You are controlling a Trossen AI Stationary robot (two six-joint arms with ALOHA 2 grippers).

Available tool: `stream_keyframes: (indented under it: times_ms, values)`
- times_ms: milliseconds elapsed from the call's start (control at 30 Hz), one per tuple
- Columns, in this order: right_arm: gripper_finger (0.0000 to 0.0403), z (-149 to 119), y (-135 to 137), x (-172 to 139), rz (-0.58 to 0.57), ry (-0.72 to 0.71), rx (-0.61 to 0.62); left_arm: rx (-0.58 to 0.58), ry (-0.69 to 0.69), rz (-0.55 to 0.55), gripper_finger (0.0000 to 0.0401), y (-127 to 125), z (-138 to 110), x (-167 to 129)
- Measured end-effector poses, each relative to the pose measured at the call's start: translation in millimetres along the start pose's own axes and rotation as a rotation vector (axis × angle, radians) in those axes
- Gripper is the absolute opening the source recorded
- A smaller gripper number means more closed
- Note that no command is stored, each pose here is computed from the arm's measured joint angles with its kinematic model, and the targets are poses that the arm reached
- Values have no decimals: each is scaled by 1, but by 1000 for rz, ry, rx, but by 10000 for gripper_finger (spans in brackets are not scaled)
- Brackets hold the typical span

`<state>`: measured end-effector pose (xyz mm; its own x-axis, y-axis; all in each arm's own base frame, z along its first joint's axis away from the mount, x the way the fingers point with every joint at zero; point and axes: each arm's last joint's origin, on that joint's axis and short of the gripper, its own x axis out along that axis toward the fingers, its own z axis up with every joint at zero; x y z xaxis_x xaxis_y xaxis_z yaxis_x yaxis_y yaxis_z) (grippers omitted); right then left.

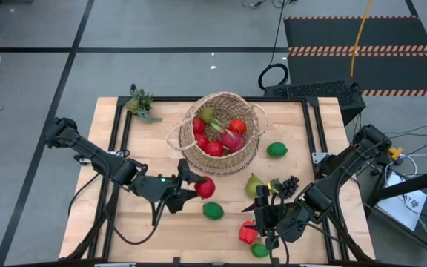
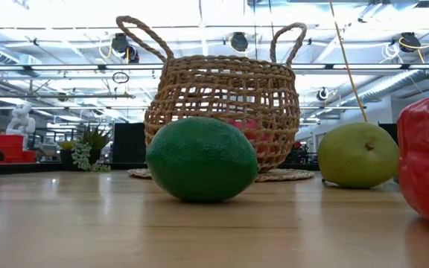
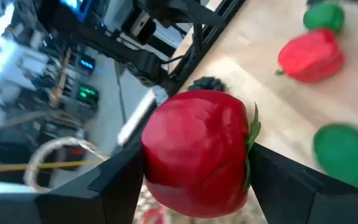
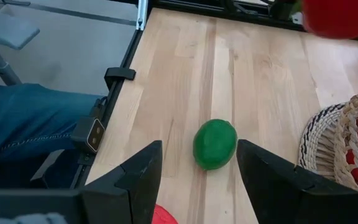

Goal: Build produce basket
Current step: Put the red tomato into the basket

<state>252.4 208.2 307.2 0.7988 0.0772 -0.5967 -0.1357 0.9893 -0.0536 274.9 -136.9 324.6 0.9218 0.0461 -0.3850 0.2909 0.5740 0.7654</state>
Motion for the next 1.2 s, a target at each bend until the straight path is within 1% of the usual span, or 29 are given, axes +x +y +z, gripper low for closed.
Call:
stream_keyframes:
  times_ms: [267, 433, 633, 933, 1033, 1200]
  values:
    - [201, 0, 0, 0, 0, -1, -33, 316, -13, 29, 279, 3, 1, 1]
    - [201, 0, 0, 0, 0, -1, -57, 432, -31, 71, 276, 8, 4, 2]
    - [201, 1, -3, 2, -12, -1, -50, 510, -41, 103, 284, 10, 6, 1]
    - [201, 3, -9, 4, -26, 1, -38, 707, -28, 108, 277, 11, 5, 2]
    - [201, 3, -9, 4, -26, 2, -39, 726, -26, 109, 277, 11, 5, 2]
    - [201, 3, -9, 4, -25, 2, -39, 710, -27, 108, 284, 11, 5, 2]
